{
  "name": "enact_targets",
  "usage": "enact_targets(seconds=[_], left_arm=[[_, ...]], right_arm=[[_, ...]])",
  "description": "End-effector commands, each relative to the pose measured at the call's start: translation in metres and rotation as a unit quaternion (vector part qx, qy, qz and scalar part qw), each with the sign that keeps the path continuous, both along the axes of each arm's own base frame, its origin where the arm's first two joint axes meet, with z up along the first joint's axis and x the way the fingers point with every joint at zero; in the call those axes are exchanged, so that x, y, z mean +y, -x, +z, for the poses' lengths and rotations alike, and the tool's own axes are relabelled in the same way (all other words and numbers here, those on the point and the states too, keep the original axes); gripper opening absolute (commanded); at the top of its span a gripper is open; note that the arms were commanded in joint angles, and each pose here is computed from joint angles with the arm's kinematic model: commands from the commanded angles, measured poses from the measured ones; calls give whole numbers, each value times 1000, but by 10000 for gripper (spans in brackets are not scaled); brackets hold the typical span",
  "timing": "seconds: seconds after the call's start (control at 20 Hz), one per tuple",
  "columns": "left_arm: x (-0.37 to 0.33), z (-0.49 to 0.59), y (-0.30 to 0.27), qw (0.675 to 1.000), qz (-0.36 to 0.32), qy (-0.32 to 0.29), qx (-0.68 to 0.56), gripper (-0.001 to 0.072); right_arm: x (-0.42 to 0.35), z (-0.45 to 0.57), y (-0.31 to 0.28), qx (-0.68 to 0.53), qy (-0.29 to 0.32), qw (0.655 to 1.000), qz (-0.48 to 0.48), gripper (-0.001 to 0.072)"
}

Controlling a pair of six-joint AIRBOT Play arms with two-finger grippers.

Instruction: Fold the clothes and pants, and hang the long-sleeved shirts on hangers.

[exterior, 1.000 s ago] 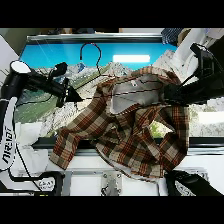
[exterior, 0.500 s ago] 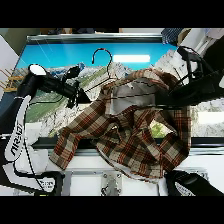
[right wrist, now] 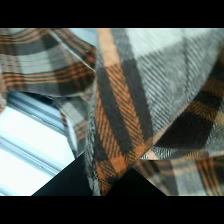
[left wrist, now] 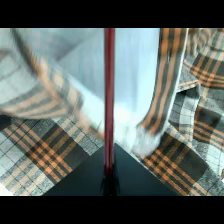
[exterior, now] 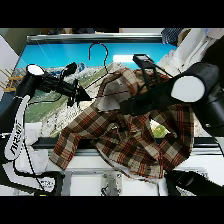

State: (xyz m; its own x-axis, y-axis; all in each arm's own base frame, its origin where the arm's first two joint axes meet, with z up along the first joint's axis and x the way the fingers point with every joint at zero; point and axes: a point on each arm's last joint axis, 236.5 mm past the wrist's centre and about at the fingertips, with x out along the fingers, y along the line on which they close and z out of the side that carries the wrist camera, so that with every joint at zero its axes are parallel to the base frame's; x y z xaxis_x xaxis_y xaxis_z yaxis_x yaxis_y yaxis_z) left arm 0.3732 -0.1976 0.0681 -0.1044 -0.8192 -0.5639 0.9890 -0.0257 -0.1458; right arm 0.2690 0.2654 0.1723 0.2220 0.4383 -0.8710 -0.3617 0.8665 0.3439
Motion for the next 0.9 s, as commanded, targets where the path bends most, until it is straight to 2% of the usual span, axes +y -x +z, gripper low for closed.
enact_targets(seconds=[0.0,0.8,0.85], left_arm=[[-2,0,4,1000,-6,1,6,18],[-1,1,11,1000,-18,2,15,18],[-1,1,11,1000,-18,2,14,18]], right_arm=[[39,-3,-3,-7,-25,999,32,28],[53,-12,-4,3,-25,998,51,41],[53,-12,-4,3,-25,998,51,129]])
